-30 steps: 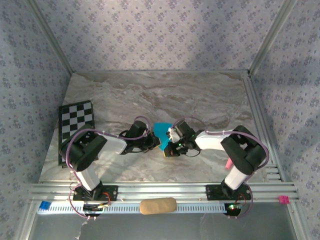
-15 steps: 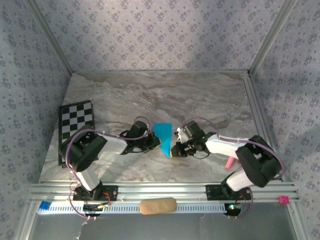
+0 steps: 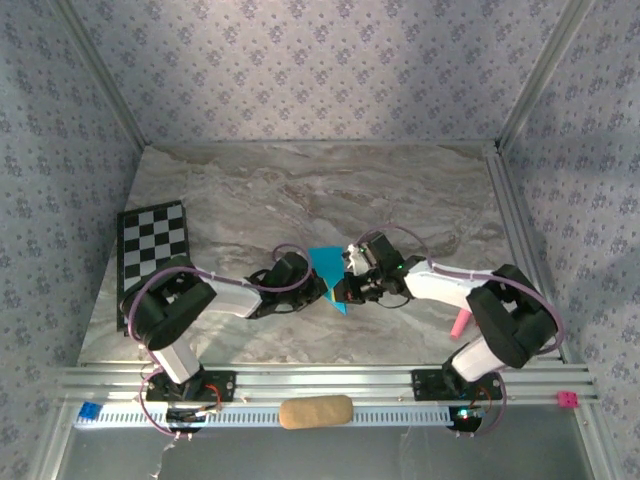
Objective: Fold a paper plane with a square sheet of paper (pick it up from the middle)
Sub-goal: Third fold the triangle at the center of the table.
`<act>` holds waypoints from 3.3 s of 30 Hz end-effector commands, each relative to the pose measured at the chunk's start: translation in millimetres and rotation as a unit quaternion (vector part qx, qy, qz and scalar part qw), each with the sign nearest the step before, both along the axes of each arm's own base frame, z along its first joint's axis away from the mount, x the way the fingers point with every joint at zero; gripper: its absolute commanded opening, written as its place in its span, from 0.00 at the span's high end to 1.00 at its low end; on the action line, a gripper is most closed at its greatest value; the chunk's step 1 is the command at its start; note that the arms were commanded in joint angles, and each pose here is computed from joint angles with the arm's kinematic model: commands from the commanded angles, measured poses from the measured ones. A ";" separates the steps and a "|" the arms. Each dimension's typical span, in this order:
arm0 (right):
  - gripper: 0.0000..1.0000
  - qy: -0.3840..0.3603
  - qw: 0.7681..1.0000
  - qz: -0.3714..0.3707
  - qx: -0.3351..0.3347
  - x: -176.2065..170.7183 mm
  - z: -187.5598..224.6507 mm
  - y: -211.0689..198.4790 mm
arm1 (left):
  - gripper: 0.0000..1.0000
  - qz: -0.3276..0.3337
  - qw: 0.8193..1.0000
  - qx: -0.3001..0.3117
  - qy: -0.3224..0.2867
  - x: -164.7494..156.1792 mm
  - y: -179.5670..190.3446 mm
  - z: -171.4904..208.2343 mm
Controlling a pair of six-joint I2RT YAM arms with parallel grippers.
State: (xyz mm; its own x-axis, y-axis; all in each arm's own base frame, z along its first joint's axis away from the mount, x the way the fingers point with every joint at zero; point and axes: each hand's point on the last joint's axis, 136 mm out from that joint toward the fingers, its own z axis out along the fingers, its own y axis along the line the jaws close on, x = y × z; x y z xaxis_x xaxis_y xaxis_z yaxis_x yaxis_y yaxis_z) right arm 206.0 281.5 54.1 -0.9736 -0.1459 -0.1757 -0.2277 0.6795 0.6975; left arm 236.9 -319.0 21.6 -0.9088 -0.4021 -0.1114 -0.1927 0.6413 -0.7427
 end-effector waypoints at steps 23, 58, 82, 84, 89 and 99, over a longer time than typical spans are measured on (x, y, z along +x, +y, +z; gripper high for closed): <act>1.00 0.078 0.994 -0.043 -0.055 0.7 -54.8 -29.6 | 0.89 -0.049 0.996 0.019 -0.069 3.0 5.1 34.8; 1.00 0.074 0.993 -0.032 -0.083 -2.3 -64.5 -46.0 | 0.95 -0.013 0.993 0.112 0.019 29.3 77.2 -30.0; 1.00 0.066 0.995 -0.006 -0.068 6.2 -52.5 -45.2 | 0.92 -0.170 0.983 0.010 -0.076 11.5 -17.9 41.6; 1.00 0.066 0.996 -0.006 -0.067 6.4 -51.7 -45.3 | 0.93 -0.172 0.983 0.017 -0.060 10.7 -21.9 29.7; 1.00 0.064 0.996 -0.007 -0.066 7.6 -49.3 -45.6 | 0.94 -0.138 0.988 0.065 -0.021 11.1 -3.4 -4.8; 1.00 0.013 1.000 0.014 -0.006 20.6 -2.4 -15.2 | 0.97 -0.124 0.984 0.128 0.015 -1.1 25.9 -38.3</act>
